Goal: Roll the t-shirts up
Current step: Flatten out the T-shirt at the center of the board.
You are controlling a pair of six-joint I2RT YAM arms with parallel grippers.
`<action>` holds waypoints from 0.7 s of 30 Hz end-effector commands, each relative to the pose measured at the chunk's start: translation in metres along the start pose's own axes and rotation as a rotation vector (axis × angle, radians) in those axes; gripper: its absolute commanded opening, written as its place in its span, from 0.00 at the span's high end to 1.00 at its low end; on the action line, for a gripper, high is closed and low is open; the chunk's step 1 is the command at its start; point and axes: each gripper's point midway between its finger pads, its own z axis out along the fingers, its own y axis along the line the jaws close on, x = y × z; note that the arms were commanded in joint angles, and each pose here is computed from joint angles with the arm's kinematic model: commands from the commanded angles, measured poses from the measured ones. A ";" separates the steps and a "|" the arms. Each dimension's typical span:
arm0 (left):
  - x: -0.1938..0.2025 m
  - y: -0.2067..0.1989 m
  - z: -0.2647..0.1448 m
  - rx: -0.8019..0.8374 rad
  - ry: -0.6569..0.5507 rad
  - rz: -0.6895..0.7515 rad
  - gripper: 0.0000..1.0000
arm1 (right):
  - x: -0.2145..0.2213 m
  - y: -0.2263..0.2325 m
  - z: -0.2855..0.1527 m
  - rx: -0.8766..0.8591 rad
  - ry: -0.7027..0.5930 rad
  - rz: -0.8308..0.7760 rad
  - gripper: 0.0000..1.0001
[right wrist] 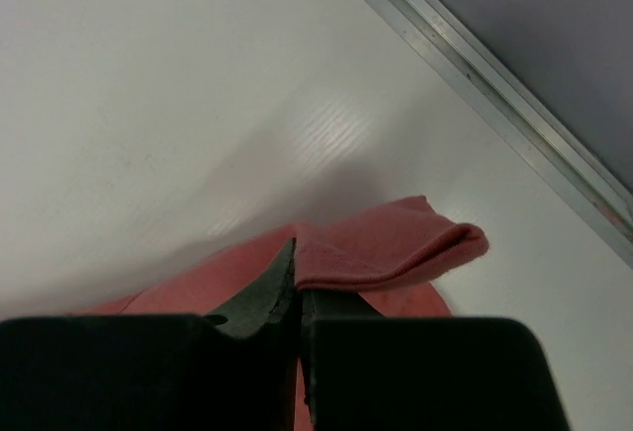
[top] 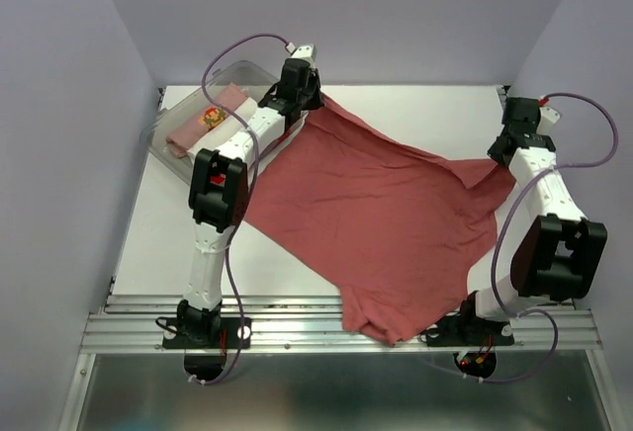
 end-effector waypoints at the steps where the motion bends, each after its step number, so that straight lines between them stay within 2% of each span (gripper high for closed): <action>1: -0.074 -0.023 -0.005 0.071 -0.175 0.062 1.00 | -0.055 0.019 0.014 -0.003 -0.168 0.075 0.99; 10: -0.079 -0.019 0.025 0.097 -0.200 0.078 1.00 | -0.075 0.035 0.059 0.046 -0.205 0.034 0.99; 21: -0.079 -0.033 0.041 0.176 -0.216 0.079 1.00 | -0.102 0.019 0.060 0.110 -0.260 0.060 0.99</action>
